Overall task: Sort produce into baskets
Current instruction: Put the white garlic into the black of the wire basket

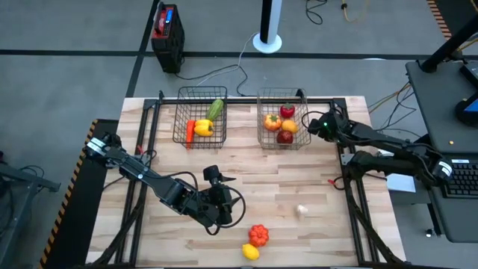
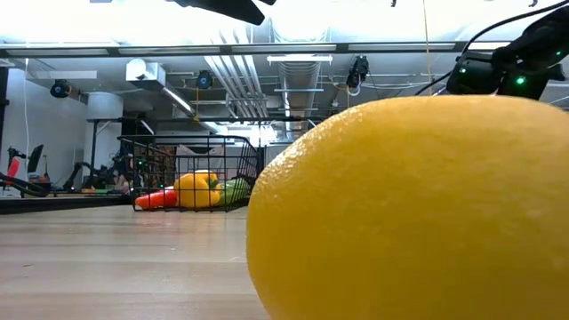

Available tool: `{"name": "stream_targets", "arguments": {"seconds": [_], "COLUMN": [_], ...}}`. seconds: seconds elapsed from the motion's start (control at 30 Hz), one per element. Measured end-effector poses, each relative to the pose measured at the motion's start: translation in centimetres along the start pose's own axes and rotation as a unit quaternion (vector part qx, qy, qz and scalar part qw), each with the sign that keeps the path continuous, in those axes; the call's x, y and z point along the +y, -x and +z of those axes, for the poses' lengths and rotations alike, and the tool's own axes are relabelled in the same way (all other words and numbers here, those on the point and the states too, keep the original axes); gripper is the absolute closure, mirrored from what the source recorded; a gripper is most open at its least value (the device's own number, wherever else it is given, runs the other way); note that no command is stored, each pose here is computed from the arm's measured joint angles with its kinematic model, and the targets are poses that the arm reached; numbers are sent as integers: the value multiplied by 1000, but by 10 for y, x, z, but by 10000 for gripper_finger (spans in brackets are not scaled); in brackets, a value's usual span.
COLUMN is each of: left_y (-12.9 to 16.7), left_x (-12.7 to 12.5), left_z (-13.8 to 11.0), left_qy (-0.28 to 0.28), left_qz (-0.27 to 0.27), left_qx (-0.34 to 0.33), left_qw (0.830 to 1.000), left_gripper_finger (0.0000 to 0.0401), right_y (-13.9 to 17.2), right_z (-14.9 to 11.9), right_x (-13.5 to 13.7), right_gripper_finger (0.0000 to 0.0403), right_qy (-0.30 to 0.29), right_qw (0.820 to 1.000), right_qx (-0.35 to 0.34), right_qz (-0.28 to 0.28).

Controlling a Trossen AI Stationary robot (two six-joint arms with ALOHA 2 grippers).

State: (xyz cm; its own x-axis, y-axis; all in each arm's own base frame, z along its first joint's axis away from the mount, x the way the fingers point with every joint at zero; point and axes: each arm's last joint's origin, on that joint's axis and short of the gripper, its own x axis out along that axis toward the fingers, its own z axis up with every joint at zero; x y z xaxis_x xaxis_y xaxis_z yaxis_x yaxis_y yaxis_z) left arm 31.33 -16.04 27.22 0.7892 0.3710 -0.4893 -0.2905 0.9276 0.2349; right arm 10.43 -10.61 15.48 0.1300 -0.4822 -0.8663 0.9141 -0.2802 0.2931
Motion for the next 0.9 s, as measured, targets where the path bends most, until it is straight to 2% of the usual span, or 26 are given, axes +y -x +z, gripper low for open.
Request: {"name": "stream_targets", "arguments": {"seconds": [0.13,0.47,0.77,0.9], "left_y": [0,0,0,0], "left_x": [0,0,-1,-2], "left_z": [0,0,0,-1], "left_qy": [0,0,0,-1], "left_qz": [-1,-1,-10,-29], "left_qx": [0,0,4,11], "left_qw": [1000,1000,1000,1000], "left_gripper_finger": [113,113,113,113], "right_y": [5,30,54,68], "right_z": [5,20,32,34], "right_x": [6,17,31,40], "right_gripper_finger": [390,390,390,390], "right_qy": [18,55,80,115], "right_qw": [1000,997,995,991], "right_qx": [-8,-40,-55,-62], "right_qz": [6,-28,2,30]}}
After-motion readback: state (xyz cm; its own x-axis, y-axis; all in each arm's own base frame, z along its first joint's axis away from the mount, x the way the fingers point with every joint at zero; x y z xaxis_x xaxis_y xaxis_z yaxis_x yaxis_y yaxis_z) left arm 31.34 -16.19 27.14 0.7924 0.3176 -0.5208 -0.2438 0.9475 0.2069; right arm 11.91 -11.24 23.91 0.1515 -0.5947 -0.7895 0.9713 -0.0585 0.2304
